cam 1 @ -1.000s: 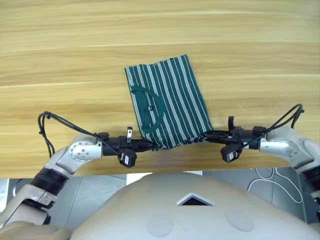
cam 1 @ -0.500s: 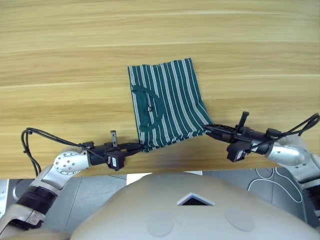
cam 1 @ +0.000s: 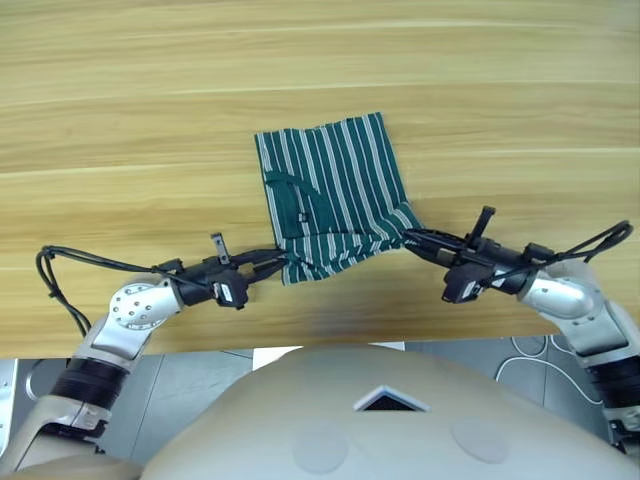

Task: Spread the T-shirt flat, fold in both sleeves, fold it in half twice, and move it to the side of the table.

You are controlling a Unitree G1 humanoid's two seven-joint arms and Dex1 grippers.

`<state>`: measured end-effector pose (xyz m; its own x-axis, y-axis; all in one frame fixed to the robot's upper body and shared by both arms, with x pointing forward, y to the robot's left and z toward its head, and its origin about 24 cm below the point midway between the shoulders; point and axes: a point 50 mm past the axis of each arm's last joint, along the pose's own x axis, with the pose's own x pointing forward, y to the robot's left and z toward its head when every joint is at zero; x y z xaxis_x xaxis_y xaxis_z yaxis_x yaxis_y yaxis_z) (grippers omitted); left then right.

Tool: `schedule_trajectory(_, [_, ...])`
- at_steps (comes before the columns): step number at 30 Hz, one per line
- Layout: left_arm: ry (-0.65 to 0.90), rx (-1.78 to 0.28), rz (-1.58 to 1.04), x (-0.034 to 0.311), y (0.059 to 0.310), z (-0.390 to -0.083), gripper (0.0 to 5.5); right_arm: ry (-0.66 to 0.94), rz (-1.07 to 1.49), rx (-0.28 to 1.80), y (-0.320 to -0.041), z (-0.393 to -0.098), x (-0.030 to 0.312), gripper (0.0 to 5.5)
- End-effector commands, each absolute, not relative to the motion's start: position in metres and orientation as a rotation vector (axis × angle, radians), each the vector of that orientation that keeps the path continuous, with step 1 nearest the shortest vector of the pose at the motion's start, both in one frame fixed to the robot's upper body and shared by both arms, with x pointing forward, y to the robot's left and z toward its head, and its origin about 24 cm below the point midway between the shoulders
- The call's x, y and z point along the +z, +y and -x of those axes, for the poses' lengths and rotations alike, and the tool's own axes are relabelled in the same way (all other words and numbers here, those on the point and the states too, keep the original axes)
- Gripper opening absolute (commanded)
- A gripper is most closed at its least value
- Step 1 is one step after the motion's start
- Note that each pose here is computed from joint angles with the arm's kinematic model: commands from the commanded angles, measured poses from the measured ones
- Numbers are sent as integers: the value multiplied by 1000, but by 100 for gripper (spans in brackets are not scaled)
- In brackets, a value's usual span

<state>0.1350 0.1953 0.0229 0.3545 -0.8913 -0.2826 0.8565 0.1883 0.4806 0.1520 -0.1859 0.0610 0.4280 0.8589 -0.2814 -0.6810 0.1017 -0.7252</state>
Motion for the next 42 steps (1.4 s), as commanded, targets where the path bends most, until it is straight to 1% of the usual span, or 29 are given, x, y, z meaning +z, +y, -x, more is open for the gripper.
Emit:
schedule_trajectory(1, [-39, -1262, -634, 23, 196, -132, 126, -240, 929, 1167, -185, -153, 62, 22])
schedule_trajectory(2, [-41, -1268, -629, 25, 196, -131, 144, -238, 930, 1169, -185, -153, 61, 22])
schedule_trajectory(3, [-41, -1278, -622, 27, 196, -129, 147, -236, 930, 1170, -186, -152, 61, 22])
schedule_trajectory(4, [-41, -1289, -614, 28, 195, -127, 162, -235, 931, 1171, -186, -152, 61, 22])
schedule_trajectory(7, [-46, -1321, -573, 35, 193, -119, 212, -227, 934, 1176, -187, -151, 61, 22])
schedule_trajectory(9, [-50, -1329, -544, 45, 198, -115, 212, -218, 935, 1183, -189, -149, 60, 22])
schedule_trajectory(13, [-95, -1281, -508, 67, 209, -117, 212, -198, 934, 1193, -190, -148, 58, 22])
schedule_trajectory(18, [16, -1313, -549, 52, 212, -108, 212, -151, 942, 1237, -196, -143, 53, 22])
schedule_trajectory(25, [232, -1425, -707, 8, 210, -96, 212, -148, 942, 1246, -196, -143, 54, 22])
schedule_trajectory(28, [278, -1456, -764, 2, 214, -93, 212, -148, 942, 1249, -197, -142, 54, 22])
schedule_trajectory(32, [279, -1496, -844, 5, 217, -94, 212, -155, 938, 1253, -195, -143, 55, 22])
schedule_trajectory(36, [207, -1464, -838, 6, 209, -98, 212, -159, 936, 1259, -195, -143, 55, 22])
schedule_trajectory(39, [176, -1443, -815, 10, 205, -100, 262, -161, 939, 1259, -196, -144, 57, 22])
schedule_trajectory(42, [183, -1452, -824, 9, 205, -100, 294, -165, 939, 1261, -196, -145, 57, 22])
